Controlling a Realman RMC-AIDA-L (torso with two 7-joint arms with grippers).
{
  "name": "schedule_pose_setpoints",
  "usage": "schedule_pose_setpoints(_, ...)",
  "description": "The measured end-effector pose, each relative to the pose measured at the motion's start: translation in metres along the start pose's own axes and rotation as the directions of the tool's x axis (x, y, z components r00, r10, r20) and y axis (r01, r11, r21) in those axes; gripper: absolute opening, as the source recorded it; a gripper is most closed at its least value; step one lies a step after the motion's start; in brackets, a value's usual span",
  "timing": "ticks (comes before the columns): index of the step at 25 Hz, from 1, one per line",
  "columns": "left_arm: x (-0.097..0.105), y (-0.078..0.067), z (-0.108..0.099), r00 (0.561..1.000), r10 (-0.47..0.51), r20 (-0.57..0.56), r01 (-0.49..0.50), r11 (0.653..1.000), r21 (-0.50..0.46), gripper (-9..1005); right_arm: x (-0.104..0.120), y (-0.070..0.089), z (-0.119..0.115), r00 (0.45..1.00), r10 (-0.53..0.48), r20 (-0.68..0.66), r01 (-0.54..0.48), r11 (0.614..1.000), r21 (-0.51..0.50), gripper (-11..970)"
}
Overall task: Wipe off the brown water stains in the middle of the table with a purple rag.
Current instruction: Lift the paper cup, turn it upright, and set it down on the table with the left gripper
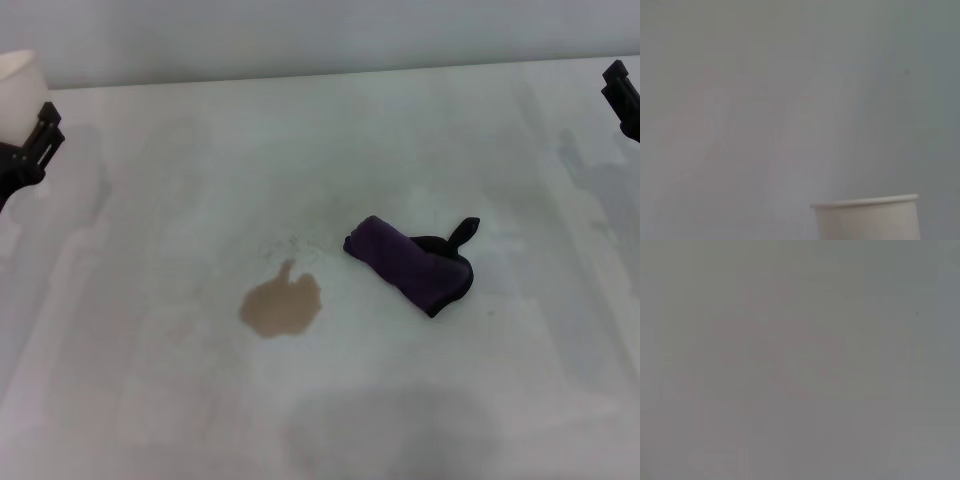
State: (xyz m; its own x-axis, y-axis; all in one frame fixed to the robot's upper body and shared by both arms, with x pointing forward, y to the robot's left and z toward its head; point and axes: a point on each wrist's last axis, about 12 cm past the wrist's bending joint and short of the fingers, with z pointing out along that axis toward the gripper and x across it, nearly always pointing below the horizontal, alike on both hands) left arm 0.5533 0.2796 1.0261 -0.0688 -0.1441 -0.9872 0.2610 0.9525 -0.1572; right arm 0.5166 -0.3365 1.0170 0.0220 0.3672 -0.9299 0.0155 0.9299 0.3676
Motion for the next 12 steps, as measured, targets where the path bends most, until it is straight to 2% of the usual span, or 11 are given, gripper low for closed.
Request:
schedule_pose_setpoints(9, 0.012, 0.001, 0.0, 0.996, 0.001, -0.091, -0.003, 1.0, -0.027, 781, 0.0, 0.002, 0.001, 1.0, 0.002, 0.004, -0.002, 1.0, -0.008, 877)
schedule_pose_setpoints(12, 0.017, -0.001, -0.001, 0.991, 0.036, -0.13, -0.039, 0.999, -0.02, 784, 0.001, 0.003, 0.0, 1.0, 0.005, 0.001, -0.005, 1.0, -0.008, 877)
